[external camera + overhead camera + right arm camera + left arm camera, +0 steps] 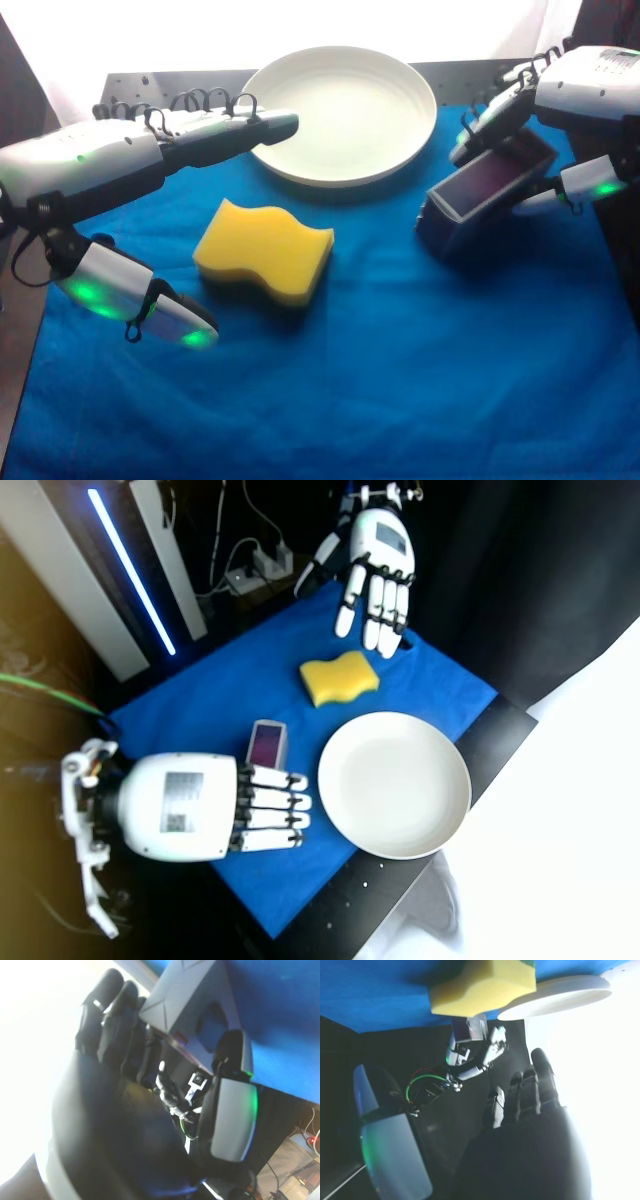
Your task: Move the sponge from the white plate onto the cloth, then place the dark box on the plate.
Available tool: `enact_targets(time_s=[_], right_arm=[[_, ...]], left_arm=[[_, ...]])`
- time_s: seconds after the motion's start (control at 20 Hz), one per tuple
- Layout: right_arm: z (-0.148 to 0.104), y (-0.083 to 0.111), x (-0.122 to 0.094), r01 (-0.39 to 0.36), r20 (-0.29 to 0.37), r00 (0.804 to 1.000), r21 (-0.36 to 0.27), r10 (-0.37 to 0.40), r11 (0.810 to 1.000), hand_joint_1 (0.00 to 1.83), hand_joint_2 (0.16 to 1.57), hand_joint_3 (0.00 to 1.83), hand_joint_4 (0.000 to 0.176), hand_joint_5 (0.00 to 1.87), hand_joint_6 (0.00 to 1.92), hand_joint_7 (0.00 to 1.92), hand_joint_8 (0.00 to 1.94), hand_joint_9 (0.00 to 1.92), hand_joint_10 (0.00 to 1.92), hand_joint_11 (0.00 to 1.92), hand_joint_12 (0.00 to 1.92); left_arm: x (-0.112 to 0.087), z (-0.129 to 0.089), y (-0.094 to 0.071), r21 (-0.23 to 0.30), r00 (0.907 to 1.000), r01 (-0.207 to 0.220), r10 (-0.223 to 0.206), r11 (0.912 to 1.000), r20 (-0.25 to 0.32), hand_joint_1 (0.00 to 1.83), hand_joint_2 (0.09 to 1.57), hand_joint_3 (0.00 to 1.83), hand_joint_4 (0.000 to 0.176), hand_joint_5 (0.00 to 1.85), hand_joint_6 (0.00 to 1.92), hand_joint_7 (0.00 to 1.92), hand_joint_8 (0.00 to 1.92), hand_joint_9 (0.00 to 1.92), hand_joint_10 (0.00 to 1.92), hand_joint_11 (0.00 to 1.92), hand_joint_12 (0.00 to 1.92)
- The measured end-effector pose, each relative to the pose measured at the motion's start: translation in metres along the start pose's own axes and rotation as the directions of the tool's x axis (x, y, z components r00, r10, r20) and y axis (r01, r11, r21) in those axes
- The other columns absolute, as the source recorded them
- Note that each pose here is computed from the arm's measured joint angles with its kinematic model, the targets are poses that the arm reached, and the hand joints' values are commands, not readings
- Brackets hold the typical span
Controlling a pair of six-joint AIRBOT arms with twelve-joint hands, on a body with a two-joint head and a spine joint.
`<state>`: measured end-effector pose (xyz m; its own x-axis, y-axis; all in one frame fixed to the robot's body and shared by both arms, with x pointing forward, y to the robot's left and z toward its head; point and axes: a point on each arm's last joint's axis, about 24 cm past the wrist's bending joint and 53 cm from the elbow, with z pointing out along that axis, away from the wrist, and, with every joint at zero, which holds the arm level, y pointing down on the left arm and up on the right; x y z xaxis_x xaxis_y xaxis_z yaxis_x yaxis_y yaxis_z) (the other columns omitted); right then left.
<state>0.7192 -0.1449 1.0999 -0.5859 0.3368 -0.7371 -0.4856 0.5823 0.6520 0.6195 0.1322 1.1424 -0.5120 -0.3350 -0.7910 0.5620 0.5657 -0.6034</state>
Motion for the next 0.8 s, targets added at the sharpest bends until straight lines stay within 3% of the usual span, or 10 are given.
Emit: enact_targets(time_s=[0.05,0.15,0.3,0.4,0.45,0.6,0.65,0.7,0.75,0.8], right_arm=[[0.0,0.001,-0.001,-0.004,0.003,1.0,0.0,0.004,1.0,1.23,1.13,0.0,0.0,0.93,0.96,0.99,1.15,0.91,1.34,0.85,1.65],[0.002,0.004,-0.005,0.0,0.009,1.0,-0.008,0.0,1.0,1.25,1.09,0.0,0.0,1.04,0.8,1.05,1.05,0.96,1.23,0.85,1.51],[-0.002,0.032,-0.021,-0.032,0.056,0.998,-0.107,0.038,0.994,1.22,1.12,0.0,0.0,0.87,1.16,1.07,0.88,0.96,0.9,0.77,1.33],[0.002,0.071,-0.053,-0.021,0.125,0.991,-0.214,0.048,0.977,1.23,1.1,0.0,0.0,0.93,1.12,1.12,0.73,1.03,0.73,0.81,1.24],[-0.004,0.091,-0.088,0.006,0.201,0.978,-0.283,0.053,0.959,1.36,1.08,0.0,0.0,0.9,1.1,1.12,0.64,1.06,0.96,0.84,1.19],[-0.001,0.086,-0.117,0.043,0.259,0.966,-0.247,0.023,0.968,1.26,1.05,0.0,0.0,1.03,0.9,1.21,0.63,1.11,0.79,0.87,1.25],[0.006,0.084,-0.124,0.059,0.27,0.963,-0.224,0.004,0.973,1.24,1.06,0.01,0.024,1.04,0.88,1.12,0.82,1.07,0.85,0.89,1.33],[0.018,0.087,-0.132,0.076,0.281,0.96,-0.204,-0.016,0.976,1.25,1.06,0.0,0.0,1.12,0.67,1.11,0.93,1.06,0.97,0.91,1.43],[0.027,0.088,-0.136,0.082,0.288,0.957,-0.192,-0.023,0.978,1.26,1.05,0.0,0.0,1.13,0.64,1.14,0.88,1.07,0.97,0.93,1.4],[0.038,0.087,-0.138,0.069,0.294,0.956,-0.184,-0.012,0.98,1.26,1.05,0.0,0.0,1.03,0.86,1.22,0.68,1.12,0.81,0.99,1.19]], left_arm=[[0.0,-0.001,0.001,-0.001,1.0,0.005,-0.005,1.0,0.001,0.88,0.71,0.0,0.176,0.0,0.0,0.0,0.0,0.0,0.0,0.0,0.55],[0.003,-0.002,0.002,-0.004,0.9999,0.01,-0.01,0.9999,0.0,0.88,0.71,0.0,0.176,0.0,0.0,0.0,0.0,0.0,0.0,0.0,0.56],[0.007,-0.004,0.004,-0.01,0.9998,0.016,-0.016,0.9998,-0.007,0.91,0.72,0.0,0.176,0.0,0.0,0.0,0.0,0.02,0.0,0.0,0.67],[0.001,-0.004,0.003,-0.007,0.9994,0.031,-0.03,0.9995,0.015,0.88,0.73,0.0,0.176,0.0,0.0,0.0,0.0,0.03,0.0,0.0,0.68],[0.0,-0.004,-0.001,0.009,0.9992,0.032,-0.032,0.9995,0.023,0.87,0.73,0.0,0.176,0.0,0.0,0.0,0.0,0.05,0.0,0.0,0.75],[0.001,-0.005,0.001,0.001,0.9992,0.032,-0.032,0.9995,0.025,0.86,0.72,0.0,0.176,0.0,0.0,0.0,0.0,0.05,0.01,0.0,0.71],[0.0,-0.005,0.002,-0.003,0.999,0.034,-0.034,0.9994,0.028,0.85,0.72,0.0,0.176,0.0,0.0,0.0,0.0,0.05,0.0,0.0,0.67],[-0.001,-0.005,0.001,0.003,0.9988,0.036,-0.036,0.9993,0.033,0.83,0.72,0.0,0.176,0.0,0.0,0.0,0.0,0.03,0.0,0.0,0.62],[-0.001,-0.005,-0.001,0.011,0.9986,0.037,-0.038,0.9992,0.036,0.84,0.73,0.0,0.176,0.0,0.0,0.0,0.0,0.03,0.0,0.0,0.6],[-0.002,-0.004,-0.003,0.017,0.9985,0.038,-0.039,0.9991,0.039,0.83,0.74,0.0,0.176,0.0,0.0,0.0,0.0,0.03,0.0,0.0,0.58]])
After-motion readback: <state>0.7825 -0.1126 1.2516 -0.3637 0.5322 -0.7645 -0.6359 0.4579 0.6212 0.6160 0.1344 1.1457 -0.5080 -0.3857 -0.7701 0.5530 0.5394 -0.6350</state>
